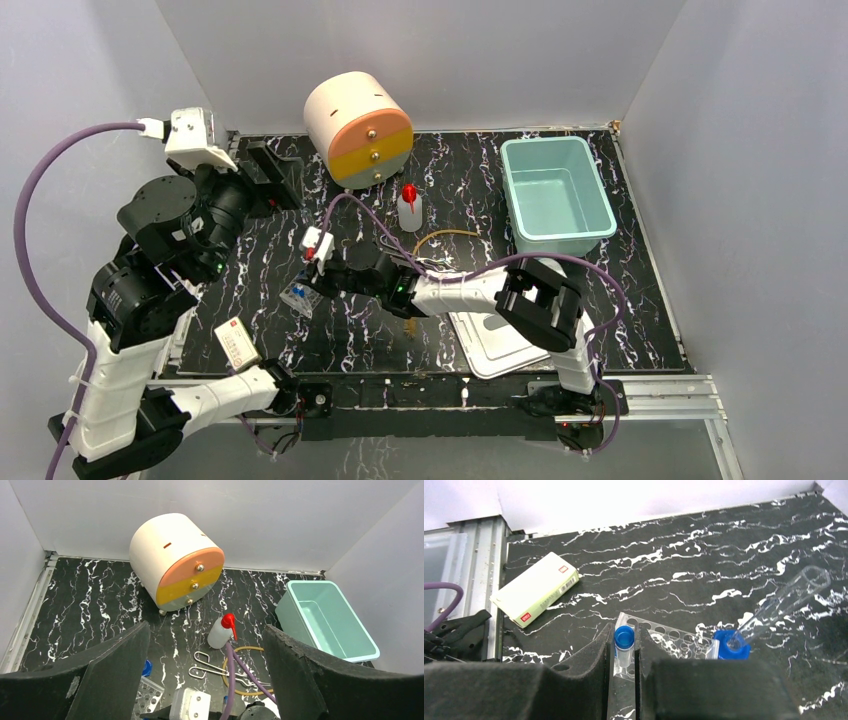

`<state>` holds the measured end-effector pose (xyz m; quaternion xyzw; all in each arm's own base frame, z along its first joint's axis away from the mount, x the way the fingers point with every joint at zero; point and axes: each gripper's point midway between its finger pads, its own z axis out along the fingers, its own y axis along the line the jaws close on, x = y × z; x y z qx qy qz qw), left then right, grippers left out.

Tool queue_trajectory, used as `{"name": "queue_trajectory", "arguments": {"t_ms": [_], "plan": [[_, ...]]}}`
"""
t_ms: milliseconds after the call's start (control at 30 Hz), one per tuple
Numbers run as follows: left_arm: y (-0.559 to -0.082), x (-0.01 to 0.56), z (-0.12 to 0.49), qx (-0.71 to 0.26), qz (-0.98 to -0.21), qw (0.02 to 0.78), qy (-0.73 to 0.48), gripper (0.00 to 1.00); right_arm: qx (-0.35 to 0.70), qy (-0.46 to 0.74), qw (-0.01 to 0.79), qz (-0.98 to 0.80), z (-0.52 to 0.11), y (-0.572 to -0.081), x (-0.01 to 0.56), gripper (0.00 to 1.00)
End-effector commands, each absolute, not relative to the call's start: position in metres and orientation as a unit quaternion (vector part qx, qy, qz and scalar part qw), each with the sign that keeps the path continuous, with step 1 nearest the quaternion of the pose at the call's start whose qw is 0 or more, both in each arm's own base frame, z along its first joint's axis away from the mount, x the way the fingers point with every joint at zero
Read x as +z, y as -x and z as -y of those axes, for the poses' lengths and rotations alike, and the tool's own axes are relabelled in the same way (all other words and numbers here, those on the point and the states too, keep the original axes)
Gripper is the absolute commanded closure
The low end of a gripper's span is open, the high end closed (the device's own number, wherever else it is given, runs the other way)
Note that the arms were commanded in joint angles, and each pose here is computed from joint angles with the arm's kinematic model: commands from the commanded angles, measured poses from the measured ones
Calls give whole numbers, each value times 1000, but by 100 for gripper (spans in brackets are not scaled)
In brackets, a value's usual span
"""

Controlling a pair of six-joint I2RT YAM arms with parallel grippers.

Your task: Organize the chemistry lab equipment

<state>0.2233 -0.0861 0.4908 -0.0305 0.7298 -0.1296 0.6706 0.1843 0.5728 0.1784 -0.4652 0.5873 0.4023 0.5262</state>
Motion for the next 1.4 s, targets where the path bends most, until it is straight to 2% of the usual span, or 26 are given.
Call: {"name": "queue_trajectory", "arguments": {"t_ms": [0,433,767,1367], "plan": [[-224,497,79,-112,-726,677,36,18,443,477,555,-517,-584,-174,210,82],[-241,488,93,-86,-741,666,11,15,479,521,518,-481,-557,-185,200,84],[-242,489,94,-88,-741,666,11,14,511,582,477,-416,-563,-172,191,86],[-239,493,88,-79,-736,672,11,13,530,626,471,-324,-569,-173,183,87]]}}
